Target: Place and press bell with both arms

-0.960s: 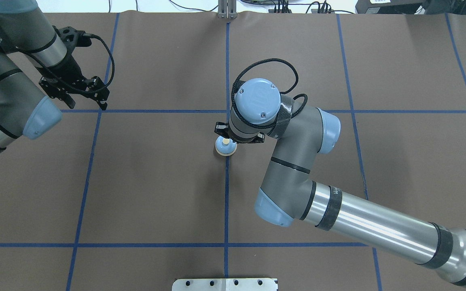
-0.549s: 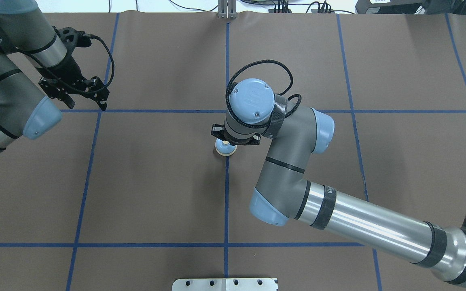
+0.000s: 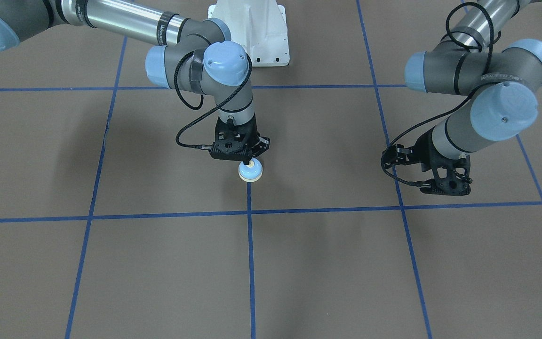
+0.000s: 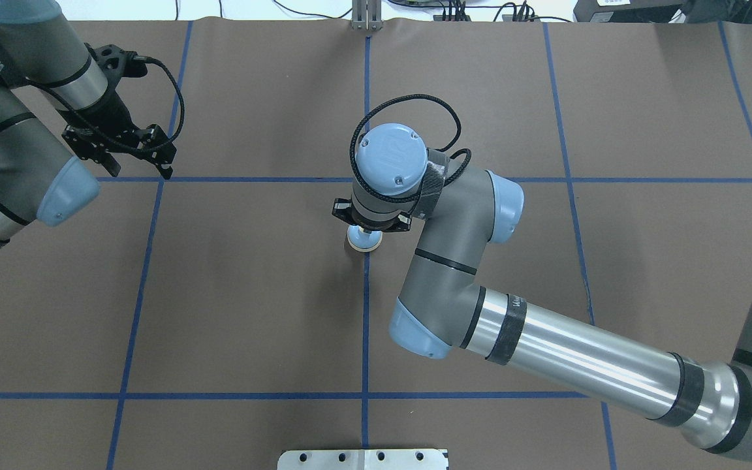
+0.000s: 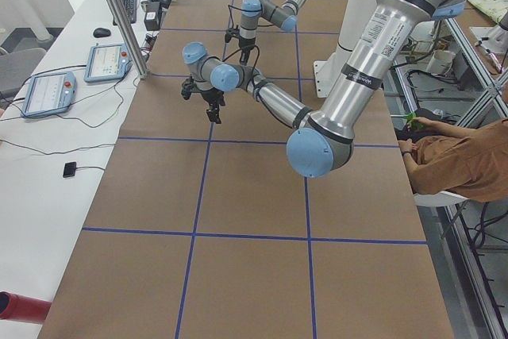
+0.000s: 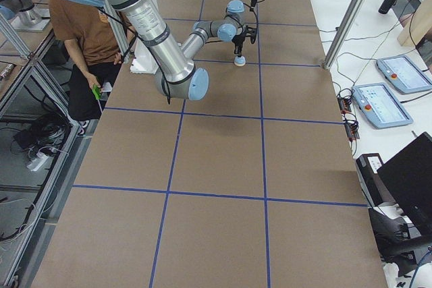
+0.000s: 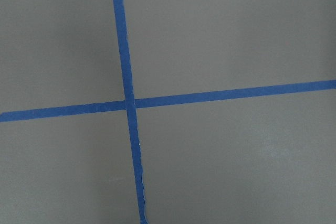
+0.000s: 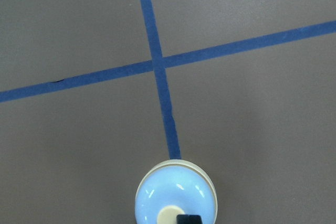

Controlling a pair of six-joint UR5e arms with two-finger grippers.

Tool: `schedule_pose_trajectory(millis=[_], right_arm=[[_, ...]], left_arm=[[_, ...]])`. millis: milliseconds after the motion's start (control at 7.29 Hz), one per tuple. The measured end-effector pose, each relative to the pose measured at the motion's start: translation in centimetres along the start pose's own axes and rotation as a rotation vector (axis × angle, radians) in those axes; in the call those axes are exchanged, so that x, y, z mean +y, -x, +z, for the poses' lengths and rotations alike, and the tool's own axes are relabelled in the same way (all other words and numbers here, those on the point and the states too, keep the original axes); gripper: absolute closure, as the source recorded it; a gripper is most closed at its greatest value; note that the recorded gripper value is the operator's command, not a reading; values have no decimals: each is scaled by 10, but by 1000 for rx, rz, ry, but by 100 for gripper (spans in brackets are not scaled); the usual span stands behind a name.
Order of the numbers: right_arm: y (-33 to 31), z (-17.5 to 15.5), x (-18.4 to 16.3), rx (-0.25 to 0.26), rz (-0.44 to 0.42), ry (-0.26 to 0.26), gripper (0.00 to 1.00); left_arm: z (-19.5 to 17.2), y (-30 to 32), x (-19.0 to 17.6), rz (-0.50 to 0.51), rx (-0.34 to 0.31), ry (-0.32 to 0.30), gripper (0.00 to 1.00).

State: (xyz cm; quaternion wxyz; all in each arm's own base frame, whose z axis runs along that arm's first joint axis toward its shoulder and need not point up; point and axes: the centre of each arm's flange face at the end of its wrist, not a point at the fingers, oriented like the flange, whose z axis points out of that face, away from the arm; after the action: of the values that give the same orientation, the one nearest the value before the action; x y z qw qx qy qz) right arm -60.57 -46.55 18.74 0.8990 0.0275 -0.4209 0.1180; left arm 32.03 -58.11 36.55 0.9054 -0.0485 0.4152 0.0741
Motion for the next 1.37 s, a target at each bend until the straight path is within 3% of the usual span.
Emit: schedule_pose_trajectory(millis=[686, 960, 1097, 1371], right_arm=[[4, 10, -2, 9, -6, 5, 100], [-3, -13, -14, -30, 7, 43, 100], [-41, -37, -33, -59, 27, 68, 100], [-164, -84, -65, -74, 27, 57, 100]], left_arm=[[0, -1, 0, 1, 0, -1, 4], [-1, -1, 0, 1, 0, -2, 4], [-2, 0, 0, 1, 1, -3, 4], [-5, 3, 1, 6, 2, -8, 4]])
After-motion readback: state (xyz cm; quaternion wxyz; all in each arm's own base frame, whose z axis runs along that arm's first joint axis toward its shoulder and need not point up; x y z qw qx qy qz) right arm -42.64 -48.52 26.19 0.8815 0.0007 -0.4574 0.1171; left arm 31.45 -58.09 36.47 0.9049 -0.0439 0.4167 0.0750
